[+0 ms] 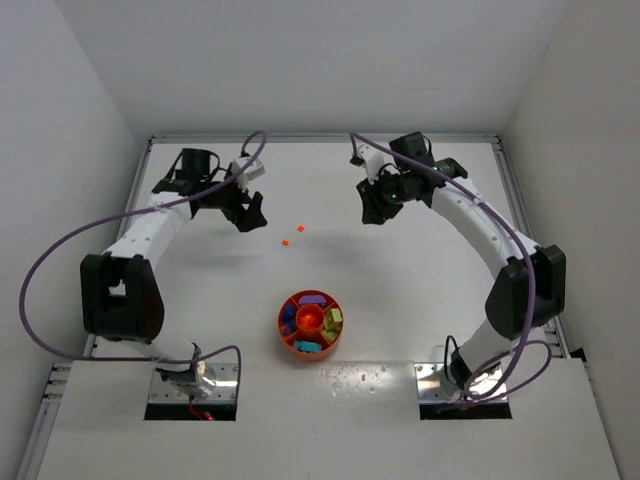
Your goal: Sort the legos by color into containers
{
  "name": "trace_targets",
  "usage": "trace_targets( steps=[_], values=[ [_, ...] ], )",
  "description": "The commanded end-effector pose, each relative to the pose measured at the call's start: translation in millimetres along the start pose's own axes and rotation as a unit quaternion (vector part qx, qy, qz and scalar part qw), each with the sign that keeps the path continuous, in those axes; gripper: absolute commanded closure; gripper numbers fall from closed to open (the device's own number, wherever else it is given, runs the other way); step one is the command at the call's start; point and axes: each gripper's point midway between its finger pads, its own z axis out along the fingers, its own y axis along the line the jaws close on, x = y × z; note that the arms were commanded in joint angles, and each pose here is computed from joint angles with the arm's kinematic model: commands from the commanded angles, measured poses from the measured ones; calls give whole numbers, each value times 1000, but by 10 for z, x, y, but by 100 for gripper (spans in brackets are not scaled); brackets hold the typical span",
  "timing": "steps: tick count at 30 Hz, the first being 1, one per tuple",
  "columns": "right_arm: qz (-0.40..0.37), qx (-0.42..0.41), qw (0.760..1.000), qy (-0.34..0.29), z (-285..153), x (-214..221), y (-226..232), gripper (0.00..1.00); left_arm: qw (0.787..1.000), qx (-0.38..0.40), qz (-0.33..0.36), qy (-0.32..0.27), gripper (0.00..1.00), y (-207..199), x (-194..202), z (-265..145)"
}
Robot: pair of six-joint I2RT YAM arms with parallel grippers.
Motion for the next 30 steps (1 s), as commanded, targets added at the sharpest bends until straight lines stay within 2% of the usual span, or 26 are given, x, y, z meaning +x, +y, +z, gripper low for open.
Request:
trace_targets(
  steps=[1, 2, 3, 5, 6, 7, 9, 11, 12, 14, 17, 19, 20, 23, 27, 30],
  values=[
    [-2, 5, 1000, -12, -15, -117, -253, 66, 994, 28, 102, 3, 16, 69, -198, 293],
    [9, -9, 1000, -8, 44, -92, -281, 66, 993, 32, 112, 13, 19, 105, -200, 360],
    [8, -4, 1000, -17, 9, -148, -405, 66, 992, 39, 116, 16, 29, 124, -232, 432],
    [13, -9, 1000, -23, 34, -172, -508, 66, 990, 60, 129, 24, 36, 243, -312, 616],
    [15, -8, 999, -30, 25, -228, -570, 66, 983, 92, 151, 47, 39, 164, -211, 654],
    [29, -10, 999, -24, 96, -166, -680, 66, 977, 101, 179, 46, 43, 191, -321, 696],
    [45, -12, 999, -23, 120, -193, -783, 65, 965, 146, 204, 80, 47, 202, -54, 833],
    [56, -22, 998, -21, 201, -204, -880, 65, 955, 161, 236, 82, 51, 241, -100, 909],
    [68, -20, 997, -18, 194, -174, -936, 65, 945, 192, 248, 98, 53, 215, 74, 967],
    [76, -14, 997, -22, 203, -159, -1014, 65, 930, 210, 282, 108, 54, 218, 106, 996],
    [85, -12, 996, -27, 160, -135, -1086, 64, 897, 252, 341, 127, 54, 106, 329, 1022],
    [95, -18, 995, -20, 195, -83, -1125, 62, 876, 256, 391, 120, 53, 80, 338, 1024],
    [97, -13, 995, -24, 159, -97, -1176, 62, 870, 266, 396, 127, 51, 42, 468, 1017],
    [110, -17, 994, -12, 208, -8, -1213, 61, 844, 277, 445, 117, 51, -36, 536, 1027],
    [127, -26, 992, -7, 256, 76, -1280, 61, 828, 287, 465, 126, 50, -161, 612, 1059],
    [124, -28, 992, -4, 253, 94, -1270, 61, 833, 291, 452, 131, 50, -224, 631, 1115]
  ],
)
